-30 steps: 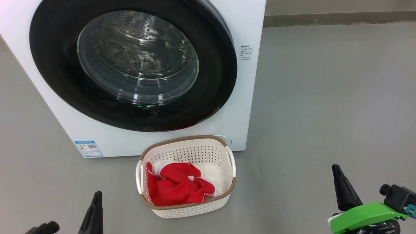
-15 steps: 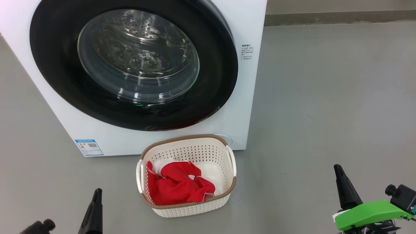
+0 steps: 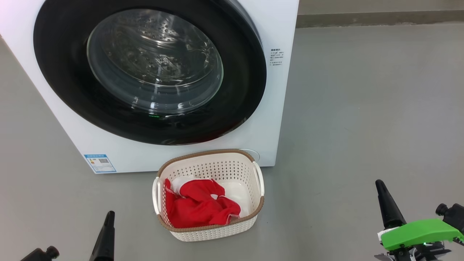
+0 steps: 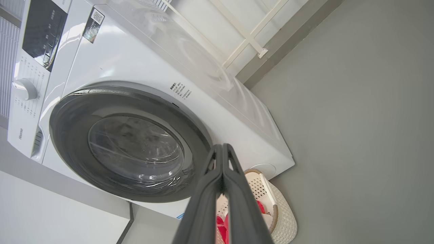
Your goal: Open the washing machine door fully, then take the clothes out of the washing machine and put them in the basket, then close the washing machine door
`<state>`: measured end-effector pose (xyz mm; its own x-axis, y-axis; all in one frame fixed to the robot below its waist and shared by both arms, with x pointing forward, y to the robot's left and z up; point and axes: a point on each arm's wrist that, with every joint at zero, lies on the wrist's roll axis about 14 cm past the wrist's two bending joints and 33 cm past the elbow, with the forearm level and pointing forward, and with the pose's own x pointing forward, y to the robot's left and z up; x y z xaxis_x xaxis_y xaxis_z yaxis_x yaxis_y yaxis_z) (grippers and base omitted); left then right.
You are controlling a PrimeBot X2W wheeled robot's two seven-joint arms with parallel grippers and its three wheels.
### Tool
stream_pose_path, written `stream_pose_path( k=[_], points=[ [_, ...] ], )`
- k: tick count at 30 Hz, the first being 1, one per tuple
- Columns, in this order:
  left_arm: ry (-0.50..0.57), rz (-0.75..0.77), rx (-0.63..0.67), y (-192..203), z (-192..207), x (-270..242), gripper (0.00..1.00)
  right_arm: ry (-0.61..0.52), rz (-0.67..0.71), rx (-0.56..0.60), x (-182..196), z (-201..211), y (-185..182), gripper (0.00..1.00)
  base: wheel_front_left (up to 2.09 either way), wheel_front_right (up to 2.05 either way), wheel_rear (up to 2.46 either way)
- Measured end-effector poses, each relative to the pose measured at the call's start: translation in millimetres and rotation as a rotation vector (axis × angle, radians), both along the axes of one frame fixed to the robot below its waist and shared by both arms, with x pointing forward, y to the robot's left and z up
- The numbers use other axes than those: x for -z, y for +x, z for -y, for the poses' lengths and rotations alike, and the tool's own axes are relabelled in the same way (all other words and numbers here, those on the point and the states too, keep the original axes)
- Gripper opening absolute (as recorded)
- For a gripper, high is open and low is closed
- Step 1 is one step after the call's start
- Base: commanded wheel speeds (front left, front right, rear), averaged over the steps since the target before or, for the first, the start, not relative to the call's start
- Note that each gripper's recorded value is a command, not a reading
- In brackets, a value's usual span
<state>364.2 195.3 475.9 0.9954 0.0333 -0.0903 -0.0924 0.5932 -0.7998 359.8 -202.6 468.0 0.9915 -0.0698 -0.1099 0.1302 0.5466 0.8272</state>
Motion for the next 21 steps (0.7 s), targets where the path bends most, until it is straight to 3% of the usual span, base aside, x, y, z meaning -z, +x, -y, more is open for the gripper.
stream_pose_path(
  k=[21],
  points=[
    [-0.233, -0.005, -0.003, 5.0, 2.0, -0.6, 0.0, 0.219, 0.007, 0.008, -1.5, -0.6, 5.2, 0.0, 0.0, 0.0, 0.0]
  ],
)
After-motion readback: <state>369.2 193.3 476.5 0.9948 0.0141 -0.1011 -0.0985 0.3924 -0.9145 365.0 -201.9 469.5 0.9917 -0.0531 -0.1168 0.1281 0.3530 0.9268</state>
